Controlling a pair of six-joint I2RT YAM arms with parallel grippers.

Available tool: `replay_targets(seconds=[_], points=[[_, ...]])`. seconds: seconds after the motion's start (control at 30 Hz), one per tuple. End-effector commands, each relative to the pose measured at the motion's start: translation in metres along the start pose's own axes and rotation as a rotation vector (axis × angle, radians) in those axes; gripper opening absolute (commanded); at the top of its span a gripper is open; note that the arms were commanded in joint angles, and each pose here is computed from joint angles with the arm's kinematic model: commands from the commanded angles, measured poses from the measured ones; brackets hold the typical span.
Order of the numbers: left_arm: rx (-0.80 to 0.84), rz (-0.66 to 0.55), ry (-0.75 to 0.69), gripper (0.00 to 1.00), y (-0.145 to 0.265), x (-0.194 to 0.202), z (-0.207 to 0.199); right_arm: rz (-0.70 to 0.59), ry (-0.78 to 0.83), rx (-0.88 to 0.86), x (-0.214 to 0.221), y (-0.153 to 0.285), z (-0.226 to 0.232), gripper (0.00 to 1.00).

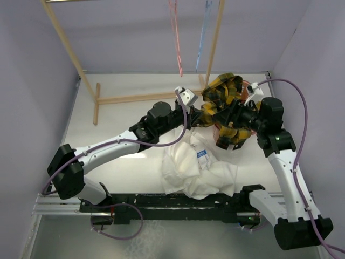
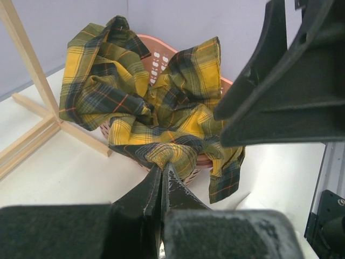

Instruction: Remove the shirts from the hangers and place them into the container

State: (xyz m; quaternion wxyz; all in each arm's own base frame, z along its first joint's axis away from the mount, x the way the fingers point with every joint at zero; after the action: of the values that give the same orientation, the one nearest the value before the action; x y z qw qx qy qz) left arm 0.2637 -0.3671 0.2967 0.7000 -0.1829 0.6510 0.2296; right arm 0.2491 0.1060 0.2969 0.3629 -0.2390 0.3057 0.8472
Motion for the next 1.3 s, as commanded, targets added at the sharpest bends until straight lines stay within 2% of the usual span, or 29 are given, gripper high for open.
replay_targets(seconds=[0.0, 0.33, 0.7, 0.73, 0.77, 0.83, 0.9, 0.93, 1.07, 1.1, 1.17, 1.27], points=[[-0.059, -0.107, 0.024, 0.0, -0.006, -0.035, 0.008, 0.028, 0.052, 0.035, 0.014, -0.003, -0.017, 0.67], [-0.05, -0.112, 0.027, 0.0, -0.009, -0.041, 0.008, 0.056, 0.107, 0.018, 0.016, -0.023, -0.024, 0.66], [0.0, -0.106, 0.05, 0.0, -0.023, -0.036, 0.0, -0.001, 0.19, 0.052, 0.01, -0.048, -0.011, 0.64], [0.002, -0.104, 0.051, 0.0, -0.024, -0.035, 0.0, -0.008, 0.181, 0.072, 0.01, -0.049, -0.014, 0.61], [0.004, -0.101, 0.05, 0.0, -0.024, -0.034, 0.0, -0.035, 0.176, 0.09, 0.005, -0.052, -0.016, 0.53], [0.007, -0.094, 0.046, 0.0, -0.023, -0.033, -0.001, -0.069, 0.163, 0.14, -0.001, -0.055, -0.023, 0.22], [0.007, -0.089, 0.041, 0.01, -0.019, -0.034, -0.001, -0.105, 0.158, 0.187, -0.007, -0.056, -0.028, 0.0], [-0.001, -0.085, 0.036, 0.07, -0.016, -0.035, 0.001, -0.128, 0.157, 0.207, -0.01, -0.055, -0.03, 0.0], [-0.046, -0.076, 0.021, 0.55, 0.0, -0.041, 0.007, -0.203, 0.164, 0.271, -0.024, -0.047, -0.033, 0.0], [-0.058, -0.075, 0.017, 0.61, 0.004, -0.043, 0.009, -0.21, 0.152, 0.275, -0.026, -0.046, -0.031, 0.0], [-0.082, -0.086, 0.002, 0.66, 0.018, -0.052, 0.012, -0.268, 0.158, 0.345, -0.041, -0.038, -0.033, 0.0], [-0.11, -0.084, -0.021, 0.68, 0.039, -0.059, 0.017, -0.315, 0.154, 0.456, -0.057, -0.03, -0.042, 0.0]])
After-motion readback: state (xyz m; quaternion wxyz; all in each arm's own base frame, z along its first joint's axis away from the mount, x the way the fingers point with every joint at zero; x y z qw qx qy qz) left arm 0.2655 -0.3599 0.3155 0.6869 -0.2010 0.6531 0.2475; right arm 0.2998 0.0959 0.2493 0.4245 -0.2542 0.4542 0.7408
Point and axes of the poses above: each gripper's point midway between its finger pads, its own y axis back along the fingers, its own z axis along the line the jaws close on, x = y × z, the point moved 4 cm from there along y, back along the fingers, and after that the axes turned 13 degrees about -y, right-handed, at the moved point
